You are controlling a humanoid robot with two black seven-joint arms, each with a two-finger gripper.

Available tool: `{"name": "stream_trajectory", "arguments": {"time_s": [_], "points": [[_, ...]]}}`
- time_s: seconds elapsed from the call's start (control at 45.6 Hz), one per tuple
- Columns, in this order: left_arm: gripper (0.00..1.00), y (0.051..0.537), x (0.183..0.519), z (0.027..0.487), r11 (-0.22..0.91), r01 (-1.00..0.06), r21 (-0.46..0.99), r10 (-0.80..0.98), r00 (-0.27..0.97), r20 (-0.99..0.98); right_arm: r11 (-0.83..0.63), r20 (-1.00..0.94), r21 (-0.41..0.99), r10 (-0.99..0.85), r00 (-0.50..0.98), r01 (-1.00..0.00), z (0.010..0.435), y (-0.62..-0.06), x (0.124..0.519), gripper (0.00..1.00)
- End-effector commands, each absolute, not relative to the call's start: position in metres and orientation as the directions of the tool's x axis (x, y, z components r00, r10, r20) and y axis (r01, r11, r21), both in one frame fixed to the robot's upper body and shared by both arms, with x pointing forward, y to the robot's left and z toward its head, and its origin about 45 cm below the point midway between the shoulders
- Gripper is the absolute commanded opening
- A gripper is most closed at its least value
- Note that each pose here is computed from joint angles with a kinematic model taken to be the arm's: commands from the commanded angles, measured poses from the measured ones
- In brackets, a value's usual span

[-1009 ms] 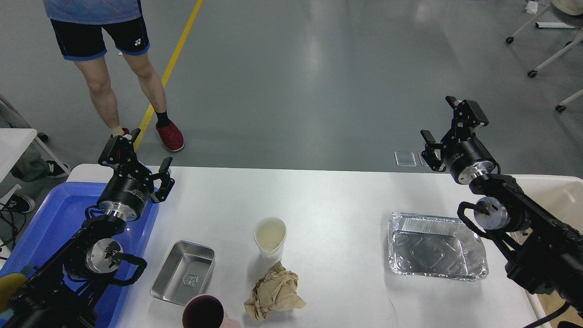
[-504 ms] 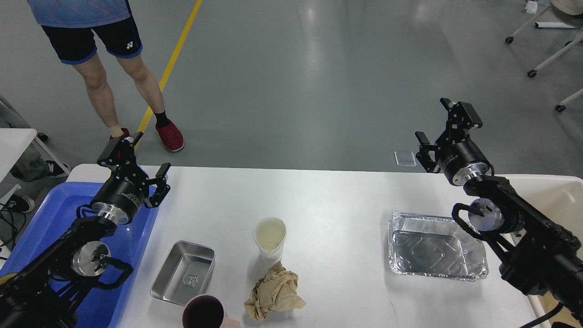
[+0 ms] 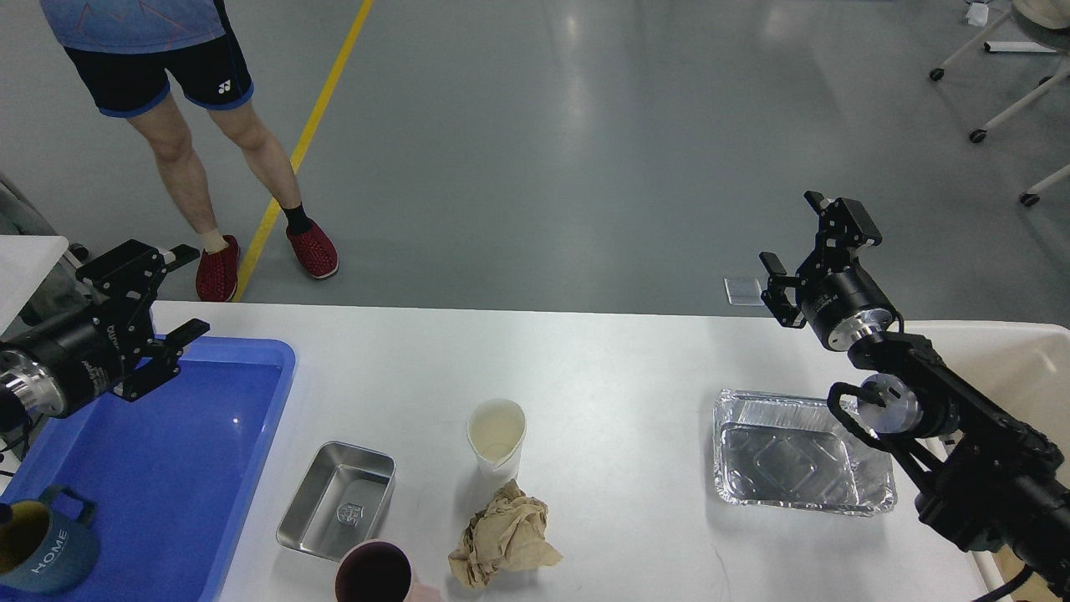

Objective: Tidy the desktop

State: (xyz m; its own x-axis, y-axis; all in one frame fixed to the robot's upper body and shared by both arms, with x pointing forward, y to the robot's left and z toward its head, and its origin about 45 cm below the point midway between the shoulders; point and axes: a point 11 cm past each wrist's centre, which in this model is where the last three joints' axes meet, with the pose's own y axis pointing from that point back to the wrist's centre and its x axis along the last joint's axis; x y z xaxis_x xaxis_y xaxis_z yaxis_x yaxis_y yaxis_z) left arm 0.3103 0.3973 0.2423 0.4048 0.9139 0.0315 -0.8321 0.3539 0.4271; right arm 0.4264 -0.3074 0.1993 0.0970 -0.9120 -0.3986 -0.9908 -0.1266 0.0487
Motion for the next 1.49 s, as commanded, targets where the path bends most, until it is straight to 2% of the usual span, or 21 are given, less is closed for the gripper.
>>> {"name": "stream_trajectory", "arguments": {"time_s": [0.0, 0.307, 0.504, 0.68, 1.031, 1.14, 1.337, 1.469], "points": [[0.96, 0.406, 0.29, 0.262, 0.359, -0.789, 0.499, 0.88, 0.464, 0.1, -0.126, -0.398, 0.054, -0.912, 0.095, -0.991, 0.197, -0.308, 0.425, 1.0], [0.96, 0.45, 0.242, 0.269, 0.218, -0.682, 0.698, 0.85, 0.485, 0.208, -0.122, -0.398, 0.058, -0.913, 0.089, -0.991, 0.195, -0.309, 0.424, 1.0], [0.95, 0.463, 0.215, 0.285, 0.223, -0.591, 0.776, 0.809, 0.555, 0.191, -0.125, -0.405, 0.062, -0.91, 0.089, -0.99, 0.192, -0.306, 0.424, 1.0], [0.95, 0.472, 0.208, 0.298, 0.203, -0.57, 0.796, 0.797, 0.569, 0.204, -0.128, -0.411, 0.061, -0.907, 0.092, -0.99, 0.192, -0.303, 0.424, 1.0], [0.95, 0.471, 0.202, 0.288, 0.211, -0.543, 0.813, 0.794, 0.581, 0.182, -0.127, -0.412, 0.063, -0.907, 0.091, -0.99, 0.191, -0.303, 0.423, 1.0], [0.95, 0.462, 0.204, 0.279, 0.246, -0.534, 0.809, 0.776, 0.608, 0.166, -0.129, -0.413, 0.064, -0.906, 0.092, -0.99, 0.19, -0.302, 0.423, 1.0], [0.95, 0.398, 0.208, 0.227, 0.436, -0.452, 0.778, 0.643, 0.761, 0.082, -0.141, -0.433, 0.07, -0.896, 0.097, -0.988, 0.185, -0.29, 0.423, 1.0], [0.95, 0.358, 0.206, 0.192, 0.505, -0.377, 0.777, 0.526, 0.847, 0.069, -0.141, -0.435, 0.071, -0.895, 0.097, -0.987, 0.184, -0.289, 0.423, 1.0]]}}
